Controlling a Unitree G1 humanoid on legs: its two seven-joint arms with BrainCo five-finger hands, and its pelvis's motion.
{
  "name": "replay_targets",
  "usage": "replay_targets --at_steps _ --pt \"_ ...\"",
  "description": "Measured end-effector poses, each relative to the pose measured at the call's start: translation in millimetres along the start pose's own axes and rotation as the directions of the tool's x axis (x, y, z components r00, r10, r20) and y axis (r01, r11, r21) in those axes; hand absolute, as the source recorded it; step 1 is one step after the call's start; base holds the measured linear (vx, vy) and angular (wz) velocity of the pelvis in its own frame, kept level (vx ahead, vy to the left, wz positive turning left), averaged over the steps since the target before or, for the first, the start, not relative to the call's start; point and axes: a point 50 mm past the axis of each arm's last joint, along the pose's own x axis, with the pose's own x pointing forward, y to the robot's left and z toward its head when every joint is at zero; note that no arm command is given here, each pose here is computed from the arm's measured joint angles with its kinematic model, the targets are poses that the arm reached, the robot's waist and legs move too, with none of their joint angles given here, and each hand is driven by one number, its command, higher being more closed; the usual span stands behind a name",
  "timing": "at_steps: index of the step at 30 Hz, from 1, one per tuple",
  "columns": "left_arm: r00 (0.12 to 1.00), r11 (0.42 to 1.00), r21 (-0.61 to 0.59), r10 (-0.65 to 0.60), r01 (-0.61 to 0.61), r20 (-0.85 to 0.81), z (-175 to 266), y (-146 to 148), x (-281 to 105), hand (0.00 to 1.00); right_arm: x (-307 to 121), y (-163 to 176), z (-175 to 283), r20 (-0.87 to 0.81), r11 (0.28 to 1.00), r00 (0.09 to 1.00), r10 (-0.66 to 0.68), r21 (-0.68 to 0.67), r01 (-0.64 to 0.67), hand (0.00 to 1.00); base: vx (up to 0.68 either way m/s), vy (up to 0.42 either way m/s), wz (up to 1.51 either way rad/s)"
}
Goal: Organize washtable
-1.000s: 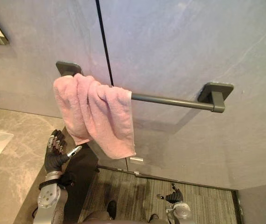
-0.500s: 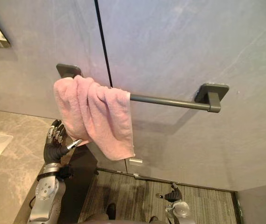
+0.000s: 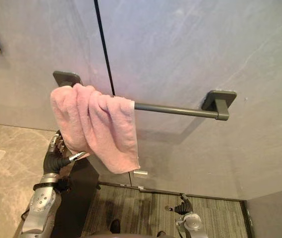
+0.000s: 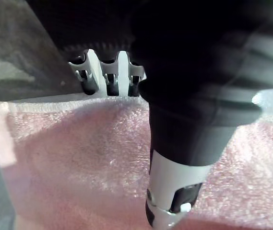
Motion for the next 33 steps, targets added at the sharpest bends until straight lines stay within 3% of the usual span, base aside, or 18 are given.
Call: replay_targets --at_steps 8,9,23,33 --pt "0.998 0.999 0.035 -0.034 0.035 -0.046 -9 7 3 0.00 0 -2 -1 -0.006 1.000 1.000 0.004 -0.018 -0.004 0.00 -0.04 -0.006 -0.04" --pt "0.998 0.998 0.037 -0.040 0.042 -0.049 -9 7 3 1.00 0 -2 -1 -0.007 1.000 1.000 0.005 -0.020 -0.005 0.00 -0.06 -0.004 -0.08" --pt "0.988 0.991 0.059 -0.116 0.123 -0.105 -19 2 6 1.00 4 -7 14 0.042 0.999 0.999 0.019 -0.049 -0.017 0.00 -0.02 -0.005 -0.07" --pt "0.988 0.992 0.040 -0.113 0.117 -0.103 -18 3 7 1.00 -3 -9 78 0.320 0.999 0.947 0.024 -0.035 -0.014 0.00 -0.05 -0.002 -0.08"
